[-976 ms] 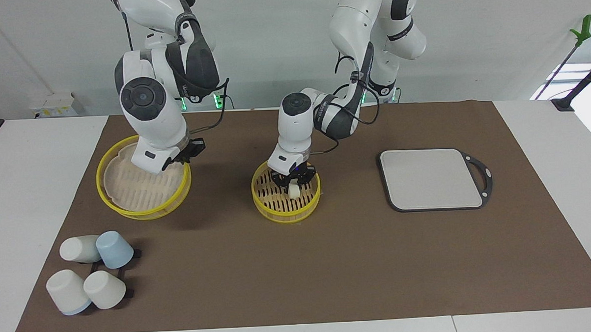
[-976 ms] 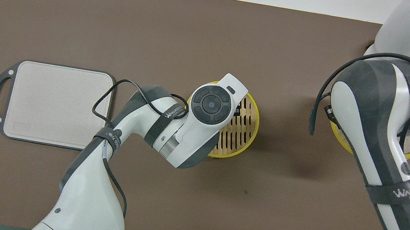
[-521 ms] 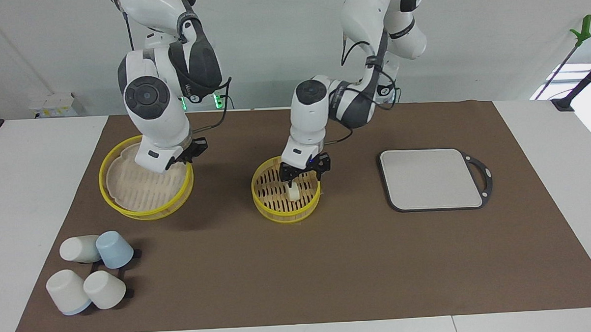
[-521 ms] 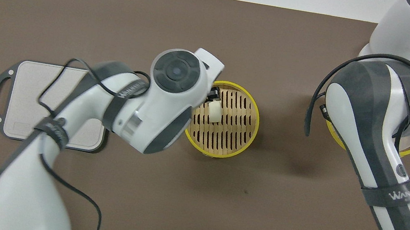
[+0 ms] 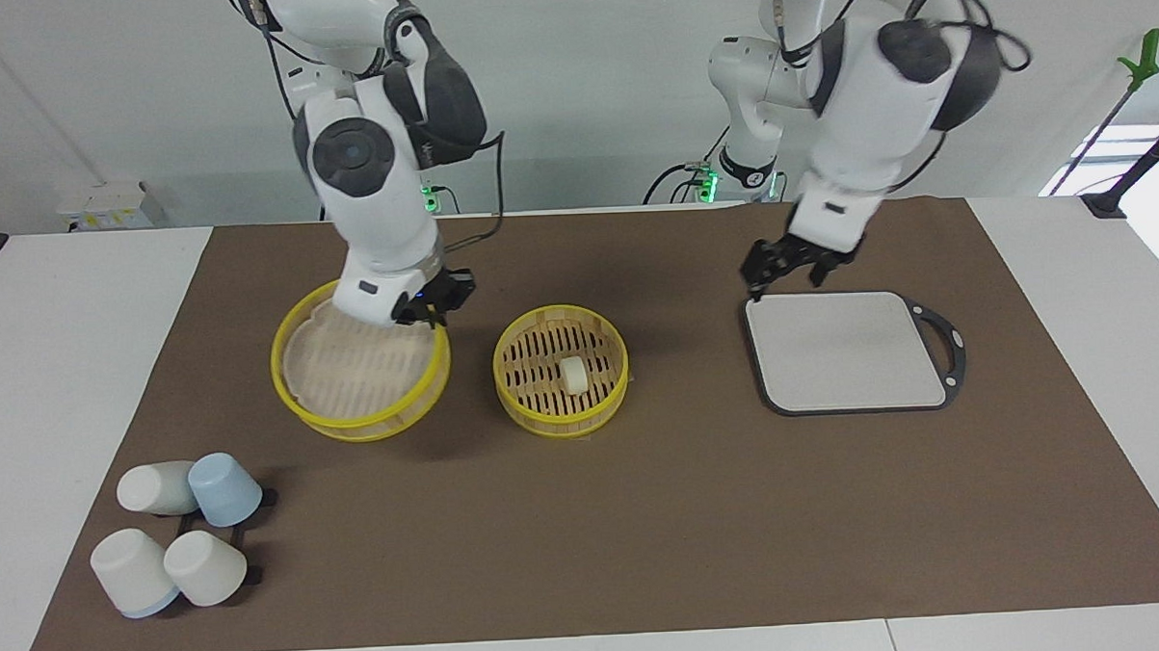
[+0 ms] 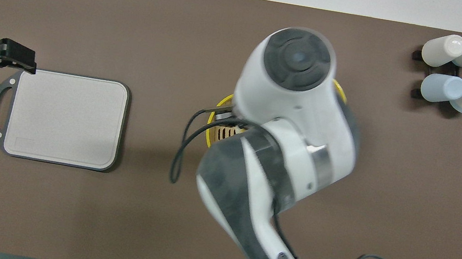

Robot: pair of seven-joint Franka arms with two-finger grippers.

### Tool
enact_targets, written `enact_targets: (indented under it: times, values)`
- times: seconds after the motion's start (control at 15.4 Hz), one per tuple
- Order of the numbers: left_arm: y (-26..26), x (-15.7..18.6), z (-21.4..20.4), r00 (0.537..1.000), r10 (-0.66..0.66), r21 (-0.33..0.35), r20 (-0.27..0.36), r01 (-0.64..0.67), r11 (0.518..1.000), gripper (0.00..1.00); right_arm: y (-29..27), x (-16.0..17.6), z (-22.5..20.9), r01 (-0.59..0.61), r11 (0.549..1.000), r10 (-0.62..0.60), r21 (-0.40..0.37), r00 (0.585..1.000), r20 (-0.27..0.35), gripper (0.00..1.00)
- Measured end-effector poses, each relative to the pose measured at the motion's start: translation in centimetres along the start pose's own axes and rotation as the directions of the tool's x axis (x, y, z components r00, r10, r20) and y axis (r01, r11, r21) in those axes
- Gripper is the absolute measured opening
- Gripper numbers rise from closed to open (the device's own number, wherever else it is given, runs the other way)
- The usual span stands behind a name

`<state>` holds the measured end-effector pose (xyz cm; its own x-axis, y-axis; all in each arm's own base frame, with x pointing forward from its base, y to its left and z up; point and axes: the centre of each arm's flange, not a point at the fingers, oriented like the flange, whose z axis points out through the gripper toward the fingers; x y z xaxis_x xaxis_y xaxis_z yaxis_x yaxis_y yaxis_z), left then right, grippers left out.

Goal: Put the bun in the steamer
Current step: 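Withdraw the left gripper while the right gripper brings the lid over the steamer, then lower the lid onto the steamer with the right gripper and release it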

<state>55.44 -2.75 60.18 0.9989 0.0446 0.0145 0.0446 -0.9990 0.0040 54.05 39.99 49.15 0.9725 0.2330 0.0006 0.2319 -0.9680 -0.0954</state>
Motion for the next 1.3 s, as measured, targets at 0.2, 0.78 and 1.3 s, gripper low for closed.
enact_targets:
  times: [0.2, 0.78, 1.3]
  values:
    - [-2.5, 0.1, 0.2, 0.998, 0.059, 0.007, 0.015, -0.059, 0.998, 1.0, -5.3, -1.1, 4.1, 0.029, 1.0, -0.029, 0.002, 1.0, 0.0, 0.09]
    - [-2.3, -2.2, -2.3, 0.994, 0.107, 0.001, 0.03, -0.107, 0.994, 1.0, -2.5, -0.2, 7.8, -0.005, 1.0, 0.005, -0.002, 1.0, -0.005, 0.09]
    - [-0.8, -2.9, -2.1, 0.989, 0.13, 0.007, 0.072, -0.131, 0.991, 1.0, -2.9, -0.8, 8.9, -0.016, 0.999, 0.015, 0.028, 1.0, 0.013, 0.09]
